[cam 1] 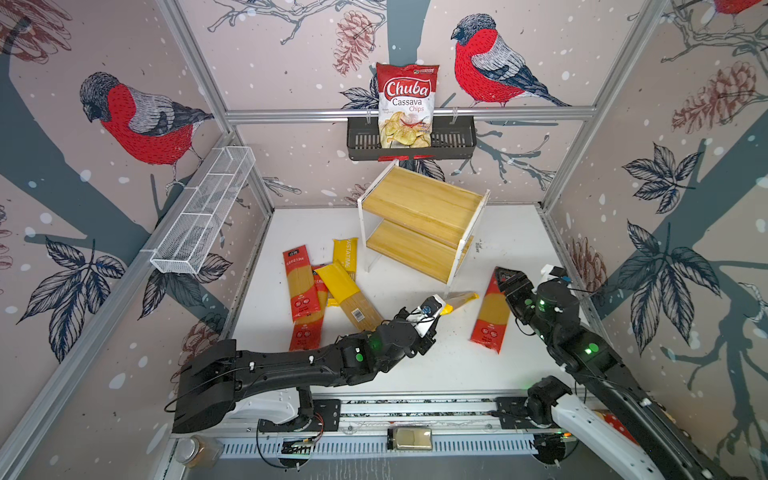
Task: Place and organize the pasta boxes and bags onto the shelf
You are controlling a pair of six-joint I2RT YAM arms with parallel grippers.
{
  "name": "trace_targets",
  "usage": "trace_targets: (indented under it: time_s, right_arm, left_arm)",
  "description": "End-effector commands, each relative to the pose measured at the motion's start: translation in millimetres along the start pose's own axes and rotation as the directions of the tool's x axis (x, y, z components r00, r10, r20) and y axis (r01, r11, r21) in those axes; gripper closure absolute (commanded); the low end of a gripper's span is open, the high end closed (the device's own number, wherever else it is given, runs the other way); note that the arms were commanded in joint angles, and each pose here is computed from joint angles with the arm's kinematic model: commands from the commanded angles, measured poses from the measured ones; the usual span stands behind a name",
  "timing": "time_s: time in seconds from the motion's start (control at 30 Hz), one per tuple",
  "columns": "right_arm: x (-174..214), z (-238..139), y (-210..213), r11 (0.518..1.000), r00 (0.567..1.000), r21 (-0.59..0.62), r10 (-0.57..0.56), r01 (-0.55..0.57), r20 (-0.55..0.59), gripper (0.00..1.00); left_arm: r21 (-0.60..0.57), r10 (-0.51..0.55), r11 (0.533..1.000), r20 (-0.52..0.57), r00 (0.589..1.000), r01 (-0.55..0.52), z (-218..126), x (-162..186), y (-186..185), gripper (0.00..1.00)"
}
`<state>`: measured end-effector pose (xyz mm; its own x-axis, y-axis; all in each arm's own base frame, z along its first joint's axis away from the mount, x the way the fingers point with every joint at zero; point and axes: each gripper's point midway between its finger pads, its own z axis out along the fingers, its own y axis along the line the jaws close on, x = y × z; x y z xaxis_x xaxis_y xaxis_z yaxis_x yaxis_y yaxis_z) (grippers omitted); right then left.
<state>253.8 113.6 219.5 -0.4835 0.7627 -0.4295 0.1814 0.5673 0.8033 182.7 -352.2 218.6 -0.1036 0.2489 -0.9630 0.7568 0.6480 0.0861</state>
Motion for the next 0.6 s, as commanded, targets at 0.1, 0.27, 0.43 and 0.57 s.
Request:
trace_targets:
  time_s: [0.1, 0.27, 0.43, 0.57]
  right_arm:
    - [26, 14, 13, 0.975, 0.971, -0.072, -0.218, 0.212, -0.101, 0.28]
    - [39, 18, 25, 0.875, 0.883, -0.156, -0.467, 0.457, -0.034, 0.27]
    - [47, 14, 41, 0.798, 0.824, -0.243, -0.567, 0.551, 0.008, 0.26]
    - [61, 9, 50, 0.728, 0.767, -0.308, -0.641, 0.613, 0.013, 0.25]
  left_arm:
    - [0.012, -0.126, 0.992, 0.101, 0.987, 0.126, -6, -51, 14, 1.00]
    - [0.042, -0.098, 0.995, 0.106, 0.990, 0.094, -10, -57, 16, 1.00]
    - [0.119, -0.170, 0.981, 0.146, 0.974, 0.154, -22, -86, 22, 1.00]
    - [0.126, -0.149, 0.982, 0.076, 0.986, 0.139, -21, -84, 26, 1.00]
